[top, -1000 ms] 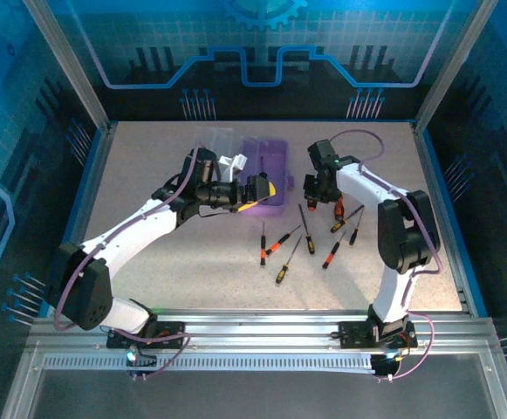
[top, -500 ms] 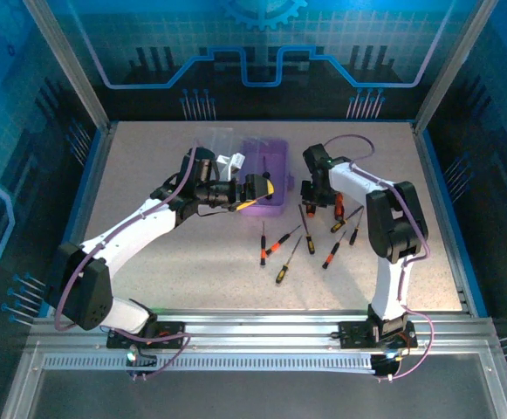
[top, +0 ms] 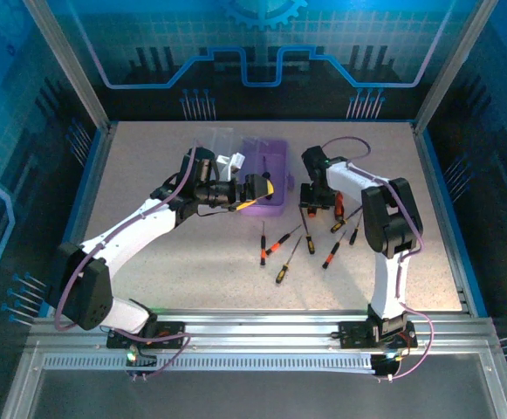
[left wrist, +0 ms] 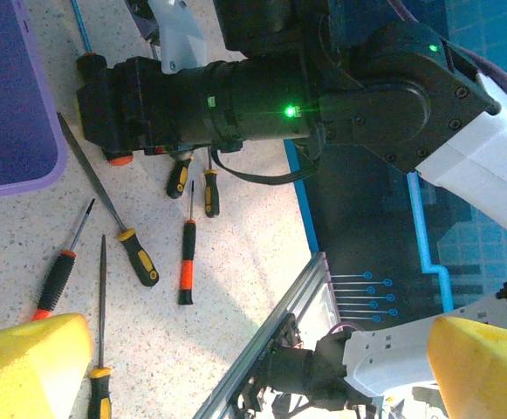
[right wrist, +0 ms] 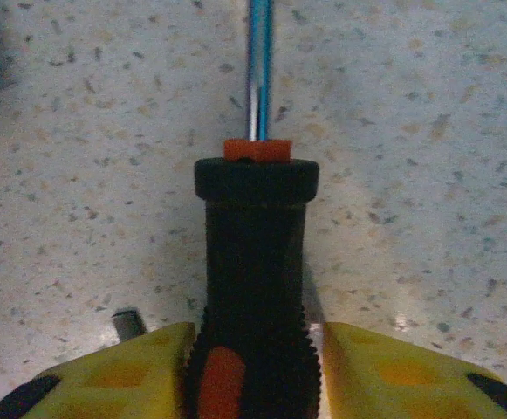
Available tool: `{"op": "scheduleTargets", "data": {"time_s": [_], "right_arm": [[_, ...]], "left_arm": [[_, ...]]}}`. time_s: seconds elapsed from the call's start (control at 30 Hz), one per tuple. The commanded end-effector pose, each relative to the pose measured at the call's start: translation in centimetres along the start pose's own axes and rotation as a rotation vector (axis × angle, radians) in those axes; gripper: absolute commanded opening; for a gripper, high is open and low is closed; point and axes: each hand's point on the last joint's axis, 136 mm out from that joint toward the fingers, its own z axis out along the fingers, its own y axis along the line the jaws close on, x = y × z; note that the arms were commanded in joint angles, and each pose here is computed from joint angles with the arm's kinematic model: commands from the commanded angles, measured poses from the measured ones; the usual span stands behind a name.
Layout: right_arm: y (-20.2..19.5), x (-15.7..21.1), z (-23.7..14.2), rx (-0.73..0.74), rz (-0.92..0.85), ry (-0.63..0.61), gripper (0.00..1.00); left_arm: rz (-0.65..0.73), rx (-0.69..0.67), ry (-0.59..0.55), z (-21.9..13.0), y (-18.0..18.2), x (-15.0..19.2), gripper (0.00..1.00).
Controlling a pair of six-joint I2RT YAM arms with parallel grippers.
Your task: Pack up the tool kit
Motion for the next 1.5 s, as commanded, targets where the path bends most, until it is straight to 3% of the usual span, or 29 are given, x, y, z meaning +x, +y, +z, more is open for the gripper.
{"op": "scheduleTargets", "data": {"time_s": [0.0, 0.37, 0.47, 0.6, 0.7, 0.83, 1.03, 1.47], "right_arm": [[-0.1, -0.2, 0.1, 0.001, 0.001, 0.015, 0.34], [1.9, -2.7, -7.7, -0.106, -0.015, -0.151, 0.3], [4.1, -3.3, -9.9, -0.18, -0.042, -0.191, 0.3], [7.7, -4.2, -11.2, -0.246, -0.081, -0.216, 0.3], [10.4, -5.0, -10.9, -0.273, -0.107, -0.208, 0.3], [12.6, -6.7, -9.0, -0.316, -0.08, -0.173, 0.29], [14.6, -7.0, -6.7, -0.311, -0.107, -0.12, 0.29], [14.7, -5.9, -2.8, -0.293, -0.094, -0.046, 0.3]], "left_arm": [[0.041, 0.016, -0.029, -0.9, -1.4, -0.8, 0.99], [0.034, -0.006, -0.066, -1.8, -0.8, -1.9, 0.99], [0.009, -0.057, -0.135, -3.4, 0.4, -3.5, 0.99], [-0.097, -0.189, -0.308, -7.7, 4.8, -7.0, 0.99], [-0.169, -0.26, -0.404, -10.6, 7.6, -8.8, 0.99], [-0.216, -0.314, -0.451, -12.5, 9.6, -9.6, 0.99], [-0.219, -0.31, -0.448, -12.4, 9.8, -9.6, 0.99], [-0.225, -0.283, -0.441, -12.0, 9.7, -9.6, 0.99]]}}
